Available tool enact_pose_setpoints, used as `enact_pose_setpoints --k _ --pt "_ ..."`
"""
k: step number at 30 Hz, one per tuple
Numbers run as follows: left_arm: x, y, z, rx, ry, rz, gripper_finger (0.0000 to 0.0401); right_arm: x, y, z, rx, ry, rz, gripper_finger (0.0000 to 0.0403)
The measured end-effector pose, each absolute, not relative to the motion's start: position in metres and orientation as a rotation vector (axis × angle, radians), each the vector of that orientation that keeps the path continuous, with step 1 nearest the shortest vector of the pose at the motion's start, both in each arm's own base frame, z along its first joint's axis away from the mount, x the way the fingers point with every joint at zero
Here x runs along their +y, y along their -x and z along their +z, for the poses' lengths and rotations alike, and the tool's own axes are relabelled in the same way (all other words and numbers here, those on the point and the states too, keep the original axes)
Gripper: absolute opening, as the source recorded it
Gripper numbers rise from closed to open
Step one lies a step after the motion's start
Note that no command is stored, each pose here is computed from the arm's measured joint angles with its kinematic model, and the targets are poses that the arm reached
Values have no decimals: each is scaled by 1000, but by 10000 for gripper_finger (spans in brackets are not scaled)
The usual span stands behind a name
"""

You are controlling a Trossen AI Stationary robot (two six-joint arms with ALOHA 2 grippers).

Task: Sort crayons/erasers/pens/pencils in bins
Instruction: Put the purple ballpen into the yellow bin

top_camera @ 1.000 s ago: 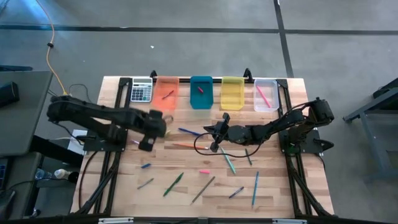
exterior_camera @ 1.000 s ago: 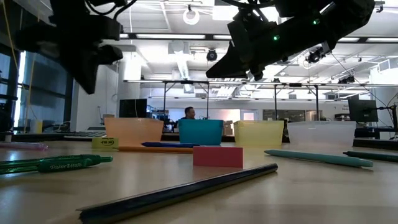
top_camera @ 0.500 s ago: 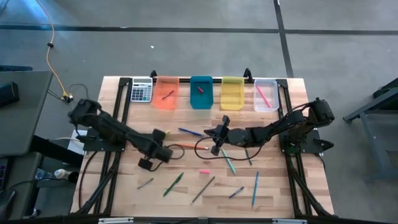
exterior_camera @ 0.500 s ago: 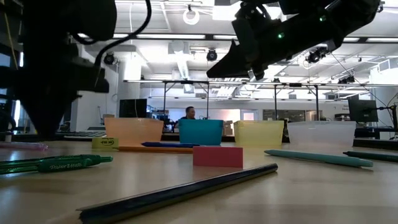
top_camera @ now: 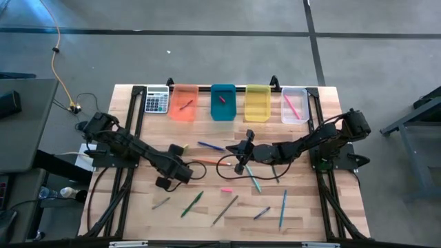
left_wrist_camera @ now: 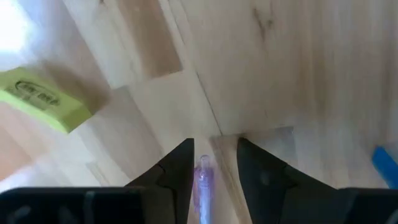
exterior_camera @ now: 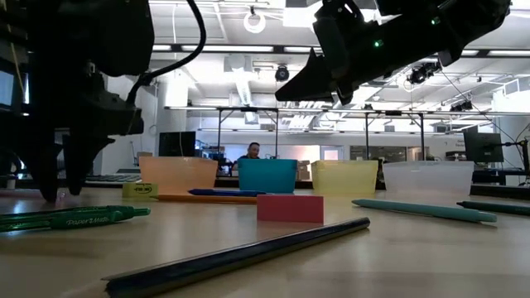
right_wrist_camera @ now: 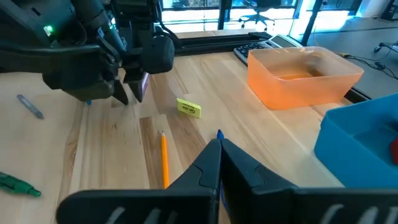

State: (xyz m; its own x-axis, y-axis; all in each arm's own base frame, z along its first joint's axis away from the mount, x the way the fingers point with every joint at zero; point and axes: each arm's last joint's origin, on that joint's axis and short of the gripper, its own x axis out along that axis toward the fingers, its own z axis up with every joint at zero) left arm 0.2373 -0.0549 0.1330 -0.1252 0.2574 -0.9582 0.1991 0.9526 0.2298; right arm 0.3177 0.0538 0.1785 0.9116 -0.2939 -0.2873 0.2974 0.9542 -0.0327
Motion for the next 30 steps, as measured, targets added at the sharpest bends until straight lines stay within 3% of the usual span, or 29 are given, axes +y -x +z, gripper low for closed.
enact_pose_setpoints --k 30 --pt "-48 -227 125 1744 -327 32 22 54 -318 179 291 -15 -305 0"
